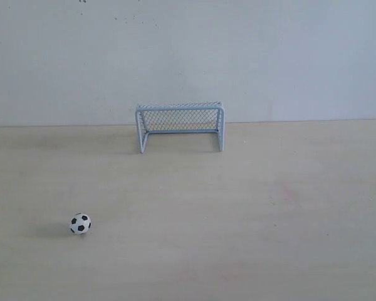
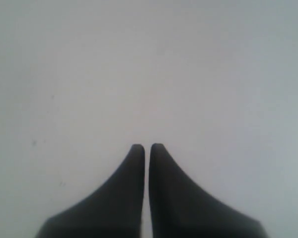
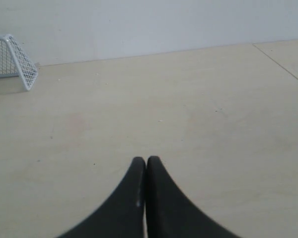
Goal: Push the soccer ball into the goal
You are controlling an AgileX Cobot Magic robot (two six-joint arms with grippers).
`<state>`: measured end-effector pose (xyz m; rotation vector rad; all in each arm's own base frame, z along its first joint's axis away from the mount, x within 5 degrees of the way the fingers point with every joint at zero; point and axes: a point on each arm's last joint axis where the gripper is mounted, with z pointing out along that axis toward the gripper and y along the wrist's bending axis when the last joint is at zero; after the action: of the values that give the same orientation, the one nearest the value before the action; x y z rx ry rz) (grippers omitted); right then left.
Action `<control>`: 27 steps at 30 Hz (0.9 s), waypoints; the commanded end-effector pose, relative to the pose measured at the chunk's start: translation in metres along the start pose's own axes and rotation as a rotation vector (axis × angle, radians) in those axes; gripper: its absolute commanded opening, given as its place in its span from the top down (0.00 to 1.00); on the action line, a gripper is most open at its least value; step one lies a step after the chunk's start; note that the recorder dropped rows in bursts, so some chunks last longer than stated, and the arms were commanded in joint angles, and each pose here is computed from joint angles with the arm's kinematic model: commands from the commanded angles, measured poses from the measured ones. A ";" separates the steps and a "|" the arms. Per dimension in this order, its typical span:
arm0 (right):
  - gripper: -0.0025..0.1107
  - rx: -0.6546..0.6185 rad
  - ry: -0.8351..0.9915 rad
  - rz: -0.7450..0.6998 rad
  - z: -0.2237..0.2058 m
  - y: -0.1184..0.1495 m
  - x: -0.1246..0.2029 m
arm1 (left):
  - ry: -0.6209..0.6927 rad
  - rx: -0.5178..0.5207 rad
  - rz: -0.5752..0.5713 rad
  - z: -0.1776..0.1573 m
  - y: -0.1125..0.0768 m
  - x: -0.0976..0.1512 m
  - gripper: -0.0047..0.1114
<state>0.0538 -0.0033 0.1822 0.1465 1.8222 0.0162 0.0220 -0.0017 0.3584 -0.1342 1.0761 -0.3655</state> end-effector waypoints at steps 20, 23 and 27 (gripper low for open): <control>0.98 0.006 -0.011 -0.005 0.000 0.000 -0.001 | 1.407 0.749 1.203 0.190 0.010 0.087 0.92; 0.98 0.006 -0.011 -0.005 0.000 0.000 -0.001 | 1.502 0.755 1.298 0.202 0.026 0.113 0.92; 0.98 0.006 -0.011 -0.005 0.000 0.000 -0.001 | 1.720 0.717 1.435 0.208 0.056 0.139 0.92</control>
<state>0.0538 -0.0033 0.1822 0.1465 1.8222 0.0162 0.2634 -0.0253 0.3375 1.7537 2.1475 0.5248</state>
